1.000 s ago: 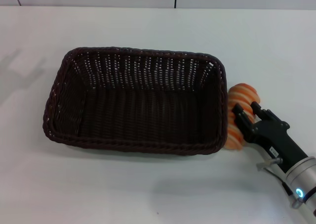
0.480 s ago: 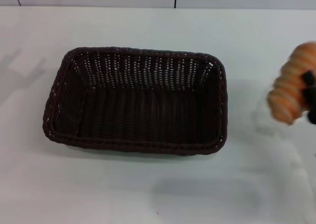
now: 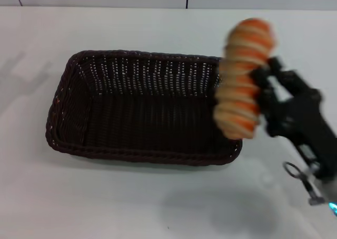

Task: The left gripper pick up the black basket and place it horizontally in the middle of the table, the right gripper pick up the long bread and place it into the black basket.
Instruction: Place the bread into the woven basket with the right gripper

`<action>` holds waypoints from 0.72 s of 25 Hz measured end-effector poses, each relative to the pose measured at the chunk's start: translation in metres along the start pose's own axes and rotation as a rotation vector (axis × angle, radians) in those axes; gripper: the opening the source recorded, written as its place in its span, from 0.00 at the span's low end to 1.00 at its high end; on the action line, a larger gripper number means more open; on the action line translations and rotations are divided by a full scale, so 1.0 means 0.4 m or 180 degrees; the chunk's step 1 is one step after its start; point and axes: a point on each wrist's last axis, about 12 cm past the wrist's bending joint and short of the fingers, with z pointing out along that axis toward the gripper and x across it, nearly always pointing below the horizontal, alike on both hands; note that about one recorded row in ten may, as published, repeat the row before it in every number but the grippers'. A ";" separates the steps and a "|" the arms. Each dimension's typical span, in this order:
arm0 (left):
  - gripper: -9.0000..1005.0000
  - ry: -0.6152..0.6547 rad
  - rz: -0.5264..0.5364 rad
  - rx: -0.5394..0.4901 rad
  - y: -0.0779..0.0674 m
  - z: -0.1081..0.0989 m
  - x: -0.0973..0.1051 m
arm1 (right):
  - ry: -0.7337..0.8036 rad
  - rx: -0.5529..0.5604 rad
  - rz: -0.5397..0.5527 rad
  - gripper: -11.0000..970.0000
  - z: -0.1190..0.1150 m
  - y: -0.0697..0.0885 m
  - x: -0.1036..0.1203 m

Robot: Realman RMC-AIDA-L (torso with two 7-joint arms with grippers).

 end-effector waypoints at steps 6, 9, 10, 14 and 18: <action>0.84 0.0011 -0.0118 -0.0087 0.000 -0.009 0.029 | 0.0530 -0.0035 0.0016 0.30 0.077 -0.046 0.042; 0.84 0.0005 -0.0120 -0.0087 0.000 -0.009 0.030 | 0.0652 -0.0109 -0.0051 0.40 0.104 -0.060 0.049; 0.84 0.0004 -0.0123 -0.0084 -0.001 -0.009 0.031 | 0.0676 -0.0132 -0.0058 0.43 0.112 -0.061 0.050; 0.84 0.0003 -0.0137 -0.0089 -0.001 -0.010 0.033 | 0.0776 -0.0226 -0.0086 0.47 0.135 -0.061 0.058; 0.84 0.0004 -0.0162 -0.0111 -0.001 -0.011 0.038 | 0.0872 -0.0380 -0.0068 0.48 0.150 -0.051 0.066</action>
